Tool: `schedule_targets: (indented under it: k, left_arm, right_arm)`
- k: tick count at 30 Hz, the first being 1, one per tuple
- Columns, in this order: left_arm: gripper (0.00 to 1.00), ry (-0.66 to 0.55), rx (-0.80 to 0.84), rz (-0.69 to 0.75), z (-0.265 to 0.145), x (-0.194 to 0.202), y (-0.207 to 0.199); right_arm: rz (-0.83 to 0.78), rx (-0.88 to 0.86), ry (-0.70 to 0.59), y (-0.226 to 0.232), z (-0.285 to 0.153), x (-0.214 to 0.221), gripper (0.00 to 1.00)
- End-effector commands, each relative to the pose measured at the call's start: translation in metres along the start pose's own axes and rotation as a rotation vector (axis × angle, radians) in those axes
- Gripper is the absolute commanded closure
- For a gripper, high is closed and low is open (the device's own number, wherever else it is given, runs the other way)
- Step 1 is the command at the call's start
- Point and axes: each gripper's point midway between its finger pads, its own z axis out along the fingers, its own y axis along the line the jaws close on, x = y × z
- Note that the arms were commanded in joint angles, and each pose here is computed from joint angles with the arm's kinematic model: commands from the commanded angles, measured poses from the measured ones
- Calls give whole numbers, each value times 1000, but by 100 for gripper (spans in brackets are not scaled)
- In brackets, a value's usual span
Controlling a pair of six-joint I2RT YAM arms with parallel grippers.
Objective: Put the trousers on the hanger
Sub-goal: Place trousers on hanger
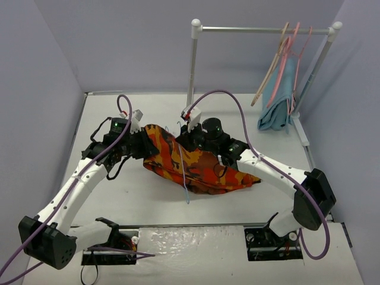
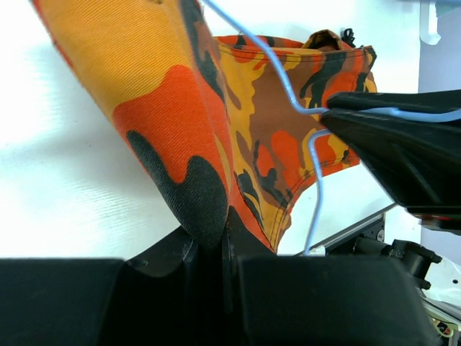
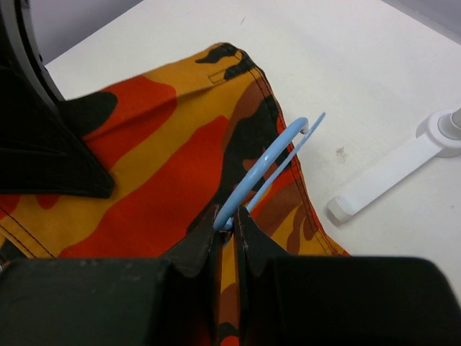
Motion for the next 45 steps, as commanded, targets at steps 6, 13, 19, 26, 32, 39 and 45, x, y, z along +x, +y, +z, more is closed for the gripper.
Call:
schedule_targets:
  k: [6, 13, 19, 26, 32, 39, 45]
  left_arm:
    - [100, -297, 102, 3, -62, -55, -40]
    - [100, -312, 177, -27, -58, -46, -48]
    - [100, -345, 220, 29, -57, -46, -65]
    - [100, -427, 201, 73, -75, -56, -66]
    - [100, -474, 217, 110, -86, -62, -70]
    - [100, -491, 299, 177, -96, -68, -91]
    - [100, -478, 374, 199, -91, -65, -105]
  right_arm:
    - [25, 119, -182, -20, -21, -40, 100]
    - [97, 249, -211, -39, -22, -43, 100]
    - [133, 316, -189, -41, -8, -33, 100]
    - [148, 369, -137, -51, 1, -12, 100]
    - [176, 418, -100, -59, -5, 7, 100]
    - [203, 451, -58, -60, -9, 11, 100]
    - [221, 448, -48, -53, 8, 11, 100]
